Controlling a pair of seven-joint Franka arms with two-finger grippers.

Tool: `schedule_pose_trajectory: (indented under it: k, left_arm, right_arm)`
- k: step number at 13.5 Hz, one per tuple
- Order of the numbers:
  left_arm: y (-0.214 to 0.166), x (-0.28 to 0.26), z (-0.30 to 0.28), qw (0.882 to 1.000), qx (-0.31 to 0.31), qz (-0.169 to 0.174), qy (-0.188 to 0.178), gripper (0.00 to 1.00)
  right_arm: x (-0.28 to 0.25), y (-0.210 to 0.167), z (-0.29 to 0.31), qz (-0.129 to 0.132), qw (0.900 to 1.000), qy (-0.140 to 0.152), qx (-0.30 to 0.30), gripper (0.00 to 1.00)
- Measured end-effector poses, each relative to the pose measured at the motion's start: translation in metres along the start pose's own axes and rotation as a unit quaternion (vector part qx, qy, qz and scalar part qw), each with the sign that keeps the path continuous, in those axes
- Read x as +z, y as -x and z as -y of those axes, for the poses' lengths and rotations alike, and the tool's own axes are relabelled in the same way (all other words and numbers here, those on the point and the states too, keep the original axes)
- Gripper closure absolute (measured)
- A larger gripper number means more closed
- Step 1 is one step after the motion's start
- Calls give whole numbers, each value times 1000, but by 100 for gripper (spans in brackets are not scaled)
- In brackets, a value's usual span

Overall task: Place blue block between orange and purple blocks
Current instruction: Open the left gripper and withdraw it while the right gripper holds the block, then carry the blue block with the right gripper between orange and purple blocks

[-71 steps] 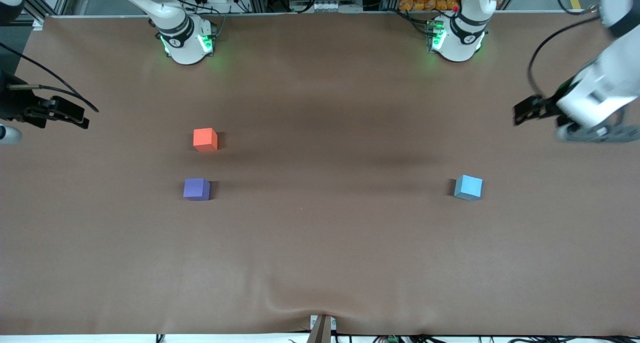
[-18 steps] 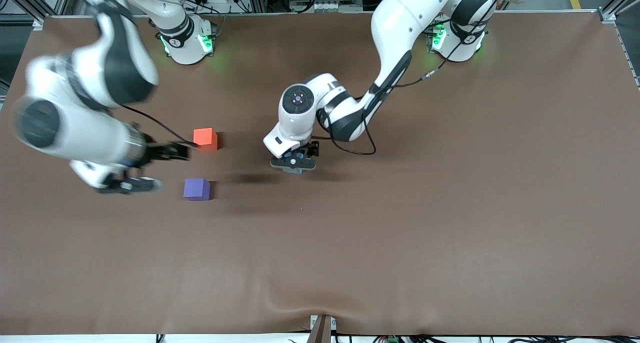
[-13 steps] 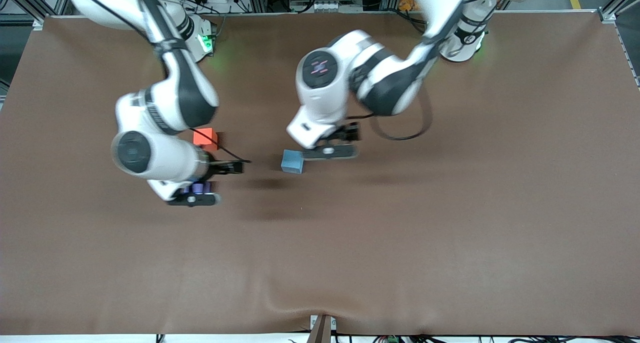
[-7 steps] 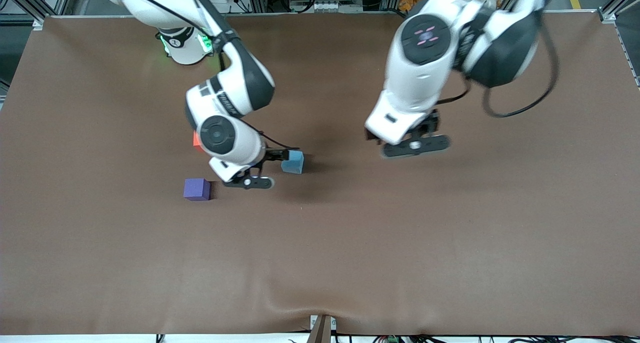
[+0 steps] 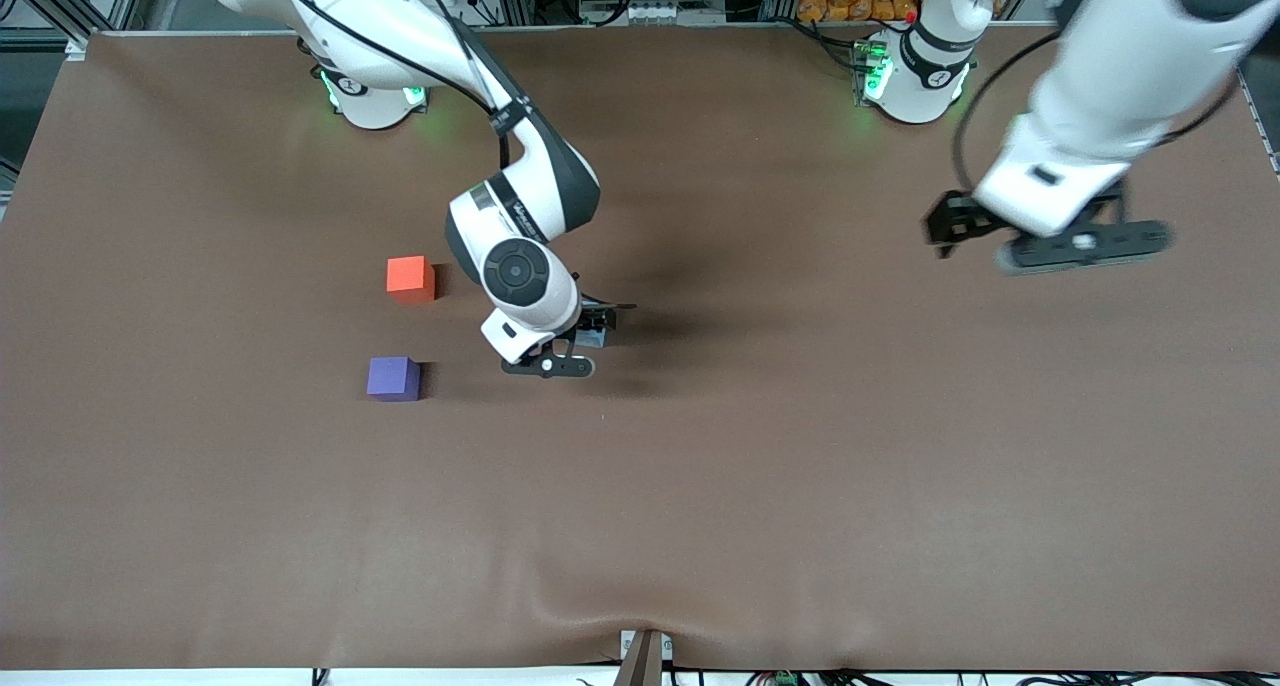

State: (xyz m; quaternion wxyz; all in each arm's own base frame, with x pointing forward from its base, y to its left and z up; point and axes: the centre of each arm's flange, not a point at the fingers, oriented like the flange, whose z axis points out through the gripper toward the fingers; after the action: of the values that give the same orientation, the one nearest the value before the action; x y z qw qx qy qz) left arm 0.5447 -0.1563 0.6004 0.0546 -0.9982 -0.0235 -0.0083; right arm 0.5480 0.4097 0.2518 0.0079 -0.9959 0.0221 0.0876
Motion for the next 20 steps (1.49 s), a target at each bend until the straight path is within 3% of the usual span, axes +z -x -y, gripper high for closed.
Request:
schedule_pose_trajectory:
  k: [6,10,11,13,14,17,20]
  left_arm:
    - [-11,5,107,999,-9,9,41,0]
    - [-15,11,123,999,-16,5,45,0]
    - [-15,12,123,999,-16,5,46,0]
    - [-16,13,123,999,-16,4,46,0]
    - [-16,12,123,999,-16,3,46,0]
    - [-16,12,124,999,-17,2,46,0]
    - [-15,12,123,999,-16,2,46,0]
  right_arm:
    - [37,5,3,-11,1000,1,-5,0]
    - [57,11,-1,-5,1000,8,-5,0]
    - [57,11,0,-8,1000,6,-4,7]
    - [56,10,0,-6,1000,-4,5,32]
    - [55,10,0,-4,1000,-8,9,39]
    - [31,-1,-15,-5,999,-14,30,39]
    - [-55,-44,-113,9,999,-28,43,39]
